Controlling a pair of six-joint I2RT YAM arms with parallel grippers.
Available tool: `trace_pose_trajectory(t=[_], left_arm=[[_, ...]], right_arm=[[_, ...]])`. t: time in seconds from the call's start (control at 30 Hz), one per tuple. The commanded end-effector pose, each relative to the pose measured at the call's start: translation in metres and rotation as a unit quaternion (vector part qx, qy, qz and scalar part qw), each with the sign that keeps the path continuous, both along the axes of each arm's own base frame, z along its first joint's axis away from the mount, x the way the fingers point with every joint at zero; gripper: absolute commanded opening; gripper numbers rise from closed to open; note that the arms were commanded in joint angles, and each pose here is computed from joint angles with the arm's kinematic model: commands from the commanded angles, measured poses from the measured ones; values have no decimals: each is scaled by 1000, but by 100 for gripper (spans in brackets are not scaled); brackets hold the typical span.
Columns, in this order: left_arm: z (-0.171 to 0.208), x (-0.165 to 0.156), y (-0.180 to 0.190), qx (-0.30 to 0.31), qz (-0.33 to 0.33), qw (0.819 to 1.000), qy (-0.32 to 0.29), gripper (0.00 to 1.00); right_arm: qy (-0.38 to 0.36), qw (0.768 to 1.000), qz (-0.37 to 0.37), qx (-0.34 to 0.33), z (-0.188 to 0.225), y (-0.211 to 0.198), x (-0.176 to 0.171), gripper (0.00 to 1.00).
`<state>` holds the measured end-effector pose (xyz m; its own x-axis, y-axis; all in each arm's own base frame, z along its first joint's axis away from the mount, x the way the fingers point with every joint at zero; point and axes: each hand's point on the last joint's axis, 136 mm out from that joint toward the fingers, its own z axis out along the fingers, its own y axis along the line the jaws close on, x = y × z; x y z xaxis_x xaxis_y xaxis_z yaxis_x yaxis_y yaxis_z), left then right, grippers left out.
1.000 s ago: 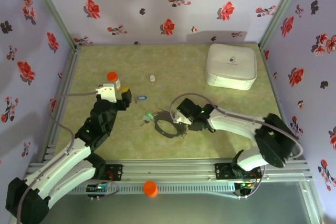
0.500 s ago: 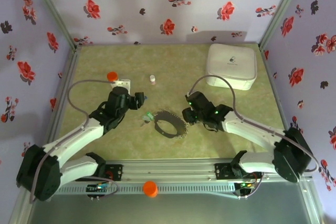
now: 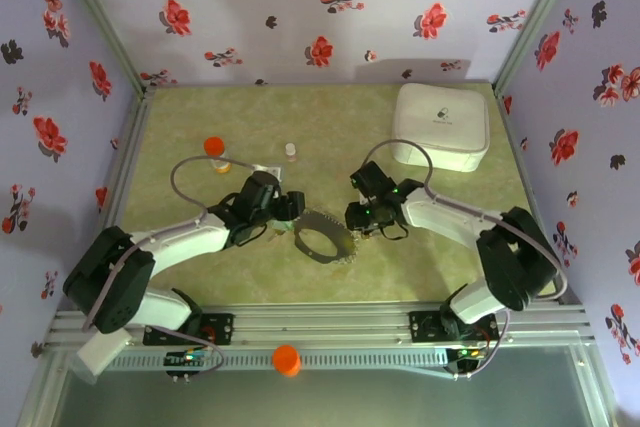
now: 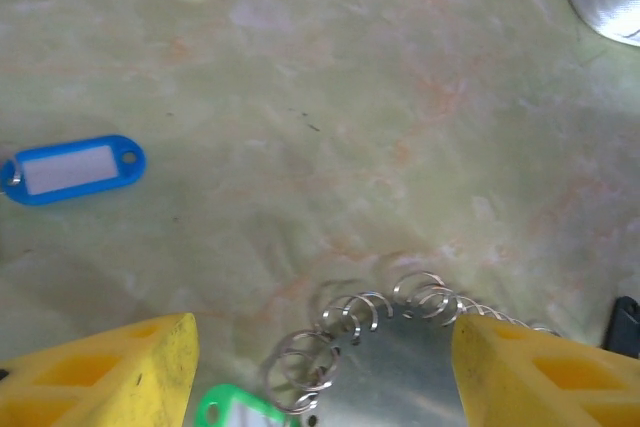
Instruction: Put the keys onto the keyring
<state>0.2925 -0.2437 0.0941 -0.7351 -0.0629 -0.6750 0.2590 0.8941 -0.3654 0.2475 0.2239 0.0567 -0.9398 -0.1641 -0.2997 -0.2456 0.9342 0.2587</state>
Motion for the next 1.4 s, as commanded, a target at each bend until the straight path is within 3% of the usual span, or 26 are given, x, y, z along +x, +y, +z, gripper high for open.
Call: trace_pose_trajectory(t=[0.0, 0.17, 0.57, 0.8, 1.07, 1.37], left_arm=[[10, 2, -11, -29, 9, 1000, -4, 67], [7, -3, -11, -27, 11, 1000, -1, 66], [10, 0, -13, -24, 8, 1000, -7, 65], [11, 0, -12, -25, 9, 1000, -8, 64], [13, 0, -10, -22, 12, 1000, -12, 64], [21, 0, 3, -13, 31, 999, -32, 63]], right_arm=[[8, 1000, 13, 19, 3, 9, 9, 33], [38, 999, 24, 20, -6, 11, 8, 26], [76, 996, 40, 19, -22, 14, -2, 25], [84, 996, 42, 15, -29, 14, -3, 17], [88, 995, 43, 20, -32, 17, -2, 16], [55, 998, 40, 0, -15, 8, 4, 0]])
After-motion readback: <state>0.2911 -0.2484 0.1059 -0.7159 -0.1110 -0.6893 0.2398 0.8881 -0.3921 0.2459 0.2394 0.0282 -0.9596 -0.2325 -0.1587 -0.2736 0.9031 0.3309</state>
